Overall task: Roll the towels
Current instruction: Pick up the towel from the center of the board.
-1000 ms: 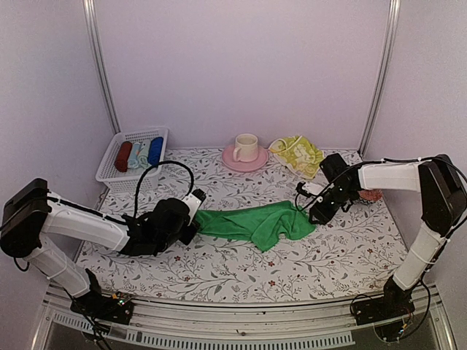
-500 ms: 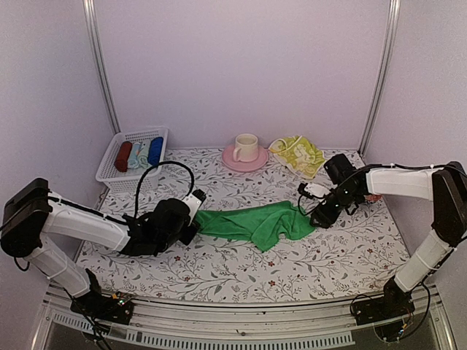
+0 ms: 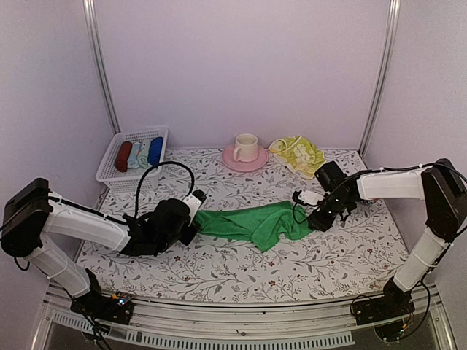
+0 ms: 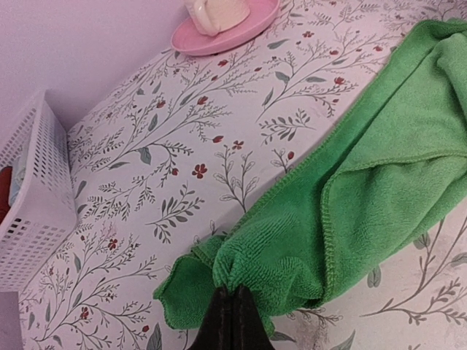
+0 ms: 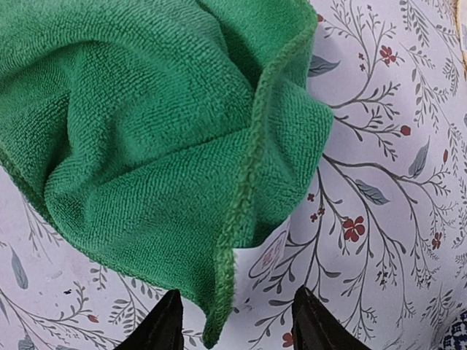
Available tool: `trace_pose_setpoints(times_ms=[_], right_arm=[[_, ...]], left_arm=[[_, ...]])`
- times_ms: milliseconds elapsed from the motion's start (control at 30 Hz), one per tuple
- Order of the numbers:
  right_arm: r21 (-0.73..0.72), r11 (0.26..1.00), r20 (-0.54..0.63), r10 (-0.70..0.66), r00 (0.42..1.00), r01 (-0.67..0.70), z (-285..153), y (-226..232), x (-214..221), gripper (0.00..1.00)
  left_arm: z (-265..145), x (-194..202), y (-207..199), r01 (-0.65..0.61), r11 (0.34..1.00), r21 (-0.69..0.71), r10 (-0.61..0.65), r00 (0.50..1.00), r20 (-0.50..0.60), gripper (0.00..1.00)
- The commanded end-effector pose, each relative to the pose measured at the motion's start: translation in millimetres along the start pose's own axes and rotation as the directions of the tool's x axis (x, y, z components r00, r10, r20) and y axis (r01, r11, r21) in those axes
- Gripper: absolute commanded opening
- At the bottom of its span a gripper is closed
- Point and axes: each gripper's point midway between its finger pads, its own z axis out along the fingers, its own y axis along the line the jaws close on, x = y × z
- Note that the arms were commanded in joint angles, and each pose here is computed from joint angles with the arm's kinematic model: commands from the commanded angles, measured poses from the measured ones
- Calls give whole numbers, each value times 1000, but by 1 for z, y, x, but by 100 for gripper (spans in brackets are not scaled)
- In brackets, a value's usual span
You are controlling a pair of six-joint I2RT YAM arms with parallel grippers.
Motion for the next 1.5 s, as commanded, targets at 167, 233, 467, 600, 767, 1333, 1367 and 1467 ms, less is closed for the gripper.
trace_pose_setpoints(times_ms=[167, 233, 467, 600, 767, 1333, 1367, 1467], right_arm=[[19, 1000, -3, -1, 1000, 1, 4, -2, 1, 27], [11, 1000, 2, -3, 1000, 3, 3, -1, 1, 16], [2, 1000, 35, -5, 999, 5, -8, 0, -7, 2], [53, 998, 100, 10, 995, -16, -29, -16, -24, 2], [148, 986, 204, 42, 978, -73, -69, -54, -47, 2], [449, 888, 491, -153, 857, -98, -257, -85, -70, 2], [457, 883, 511, -160, 845, -109, -267, -83, -68, 2], [473, 873, 553, -188, 812, -119, -290, -72, -58, 2]], left_arm=[[2, -7, 2, 18, 1000, -6, -18, 1000, 9, 0], [2, -7, 3, 17, 1000, -7, -17, 1000, 9, 0], [1, -10, 5, 22, 1000, -17, -21, 1000, 19, 0], [-8, -30, 21, 51, 997, -62, -47, 997, 55, 0], [-39, -75, 60, 106, 985, -137, -83, 983, 165, 0], [-125, -144, 116, 225, 964, -143, -149, 899, 411, 0], [-131, -144, 115, 224, 966, -133, -150, 895, 421, 0], [-147, -149, 99, 186, 982, -28, -152, 871, 468, 0]])
